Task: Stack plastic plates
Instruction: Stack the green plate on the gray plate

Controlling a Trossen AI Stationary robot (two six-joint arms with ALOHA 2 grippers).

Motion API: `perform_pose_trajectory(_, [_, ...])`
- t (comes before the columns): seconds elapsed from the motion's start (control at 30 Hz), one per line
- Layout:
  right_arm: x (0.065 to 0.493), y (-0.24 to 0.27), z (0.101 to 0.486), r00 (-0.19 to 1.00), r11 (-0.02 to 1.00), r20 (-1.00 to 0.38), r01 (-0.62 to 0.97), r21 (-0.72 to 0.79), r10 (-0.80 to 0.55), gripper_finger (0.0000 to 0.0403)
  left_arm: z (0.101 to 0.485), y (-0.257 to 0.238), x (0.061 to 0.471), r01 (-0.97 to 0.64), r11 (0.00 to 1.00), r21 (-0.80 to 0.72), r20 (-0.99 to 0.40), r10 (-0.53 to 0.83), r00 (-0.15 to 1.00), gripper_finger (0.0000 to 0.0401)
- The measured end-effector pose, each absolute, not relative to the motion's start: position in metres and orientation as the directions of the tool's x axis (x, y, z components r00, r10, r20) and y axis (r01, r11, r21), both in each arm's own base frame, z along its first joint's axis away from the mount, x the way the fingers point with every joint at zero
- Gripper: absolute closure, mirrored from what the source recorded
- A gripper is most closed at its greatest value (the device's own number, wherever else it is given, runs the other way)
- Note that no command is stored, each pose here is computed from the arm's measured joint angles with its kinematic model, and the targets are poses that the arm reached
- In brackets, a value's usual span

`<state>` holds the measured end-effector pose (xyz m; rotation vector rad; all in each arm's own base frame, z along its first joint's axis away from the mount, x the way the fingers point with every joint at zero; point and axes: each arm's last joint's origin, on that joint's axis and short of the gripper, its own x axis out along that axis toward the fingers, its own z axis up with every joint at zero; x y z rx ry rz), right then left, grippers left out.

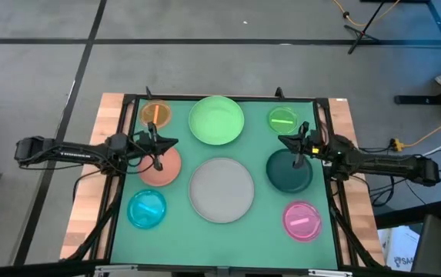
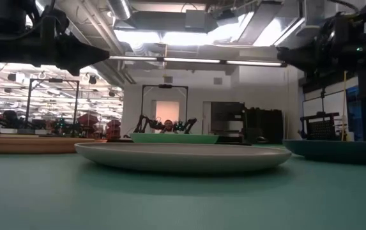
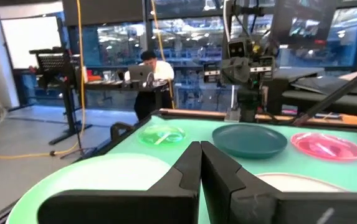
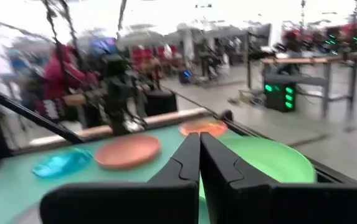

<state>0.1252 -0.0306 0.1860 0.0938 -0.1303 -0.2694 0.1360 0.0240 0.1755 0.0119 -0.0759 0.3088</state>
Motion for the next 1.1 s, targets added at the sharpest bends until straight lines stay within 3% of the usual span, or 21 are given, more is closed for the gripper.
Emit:
perform_pose_trajectory(0.2, [0.139, -0.033, 0.181, 0.967, 0.963, 0.025, 0.248, 0.105, -0.252, 0.0398, 0.174, 0.025, 0.142, -0.313, 0.949, 0.041, 0.086, 0.309, 0.947, 0.0399])
perform_pose_trajectory(0.3, [0.147, -0.035, 0.182, 0.970, 0.966, 0.020, 0.238, 0.100, -0.241, 0.0398, 0.174, 0.023, 0.145, -0.244, 0.965, 0.093, 0.101, 0.235, 0.967, 0.0399])
perform_pose_trajectory(0.47, [0.155, -0.036, 0.175, 0.974, 0.968, -0.025, 0.225, 0.113, -0.224, 0.0398, 0.171, 0.024, 0.150, -0.230, 0.971, 0.058, 0.090, 0.225, 0.970, 0.0399])
perform_pose_trajectory(0.73, [0.158, -0.036, 0.172, 0.976, 0.970, -0.037, 0.218, 0.109, -0.215, 0.0398, 0.175, 0.028, 0.178, -0.232, 0.972, 0.047, -0.008, 0.232, 0.973, 0.0399])
perform_pose_trajectory(1.1, [0.158, -0.035, 0.170, 0.981, 0.972, -0.056, 0.191, 0.139, -0.184, 0.0398, 0.164, 0.037, 0.239, -0.243, 0.968, 0.068, -0.257, 0.253, 0.933, 0.0399])
